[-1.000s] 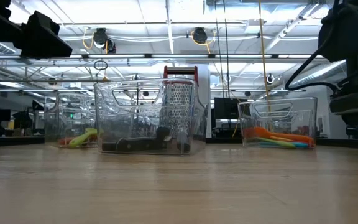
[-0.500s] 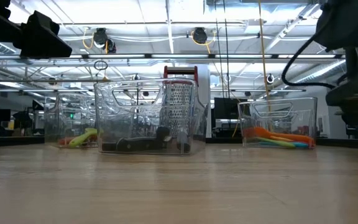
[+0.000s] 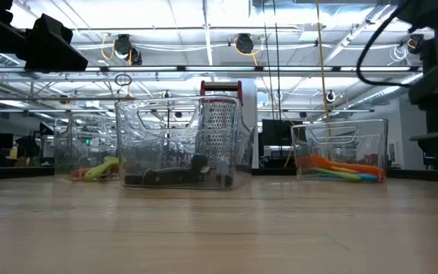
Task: Pick & Place Kitchen Items
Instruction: Put the pink spatula on the right transparent bin
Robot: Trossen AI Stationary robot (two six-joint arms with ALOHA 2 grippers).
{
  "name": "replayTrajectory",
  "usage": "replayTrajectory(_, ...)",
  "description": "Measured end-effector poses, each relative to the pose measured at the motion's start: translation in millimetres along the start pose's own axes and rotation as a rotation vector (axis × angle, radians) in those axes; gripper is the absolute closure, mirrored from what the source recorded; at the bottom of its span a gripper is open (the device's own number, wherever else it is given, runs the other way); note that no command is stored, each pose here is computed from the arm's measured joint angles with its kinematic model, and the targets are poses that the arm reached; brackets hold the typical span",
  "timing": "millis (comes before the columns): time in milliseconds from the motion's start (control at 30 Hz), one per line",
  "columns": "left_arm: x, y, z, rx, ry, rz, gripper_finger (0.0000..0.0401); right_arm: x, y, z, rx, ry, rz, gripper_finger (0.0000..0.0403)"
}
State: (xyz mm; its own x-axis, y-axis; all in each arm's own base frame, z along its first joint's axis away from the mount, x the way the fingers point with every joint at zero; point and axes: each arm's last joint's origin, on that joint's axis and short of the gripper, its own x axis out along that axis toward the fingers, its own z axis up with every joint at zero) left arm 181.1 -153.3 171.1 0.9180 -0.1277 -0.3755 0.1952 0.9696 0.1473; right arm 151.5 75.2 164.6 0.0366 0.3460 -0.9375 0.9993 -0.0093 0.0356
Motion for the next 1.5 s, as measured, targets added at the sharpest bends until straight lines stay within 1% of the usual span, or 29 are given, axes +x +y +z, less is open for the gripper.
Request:
replayTrajectory(67,0,0,0,0.0,0.0,0.0,0.0093,-7,-5,-3,0.014,-0.032,-0.038,0.0338)
replayTrajectory(167,0,0,0,0.001,0.001,0.0,0.0093,-9,-16,-4,0.038,-0.08,-0.126,0.0345)
replayTrajectory(233,0,0,0,0.002,0.003,0.0,0.0093,-5,-21,-4,0.052,-0.103,-0.169,0.0347)
replayTrajectory(333,0,0,0,0.002,0.003,0.0,0.0093,7,-25,-2,0.039,-0.11,-0.19,0.0346)
replayTrajectory(433,0,0,0,0.002,0.003,0.0,0.0093,21,-27,2,0.02,-0.099,-0.172,0.0342)
replayTrajectory(600,0,0,0,-0.004,0.002,0.0,0.0093,34,-30,8,0.002,-0.075,-0.129,0.0339)
replayTrajectory(667,0,0,0,-0.006,0.002,0.0,0.0093,36,-31,10,0.001,-0.084,-0.128,0.0339)
replayTrajectory(867,0,0,0,-0.012,-0.003,0.0,0.0093,37,-29,11,-0.005,-0.122,-0.078,0.0339)
replayTrajectory(1167,0,0,1,-0.014,-0.005,-0.001,0.0093,36,-32,15,-0.029,-0.204,-0.09,0.0339)
replayTrajectory(1300,0,0,1,-0.017,-0.005,-0.001,0.0093,36,-32,15,-0.001,-0.208,-0.084,0.034)
replayTrajectory(1500,0,0,0,-0.013,-0.004,0.0,0.0093,36,-32,15,0.006,-0.222,-0.086,0.0358)
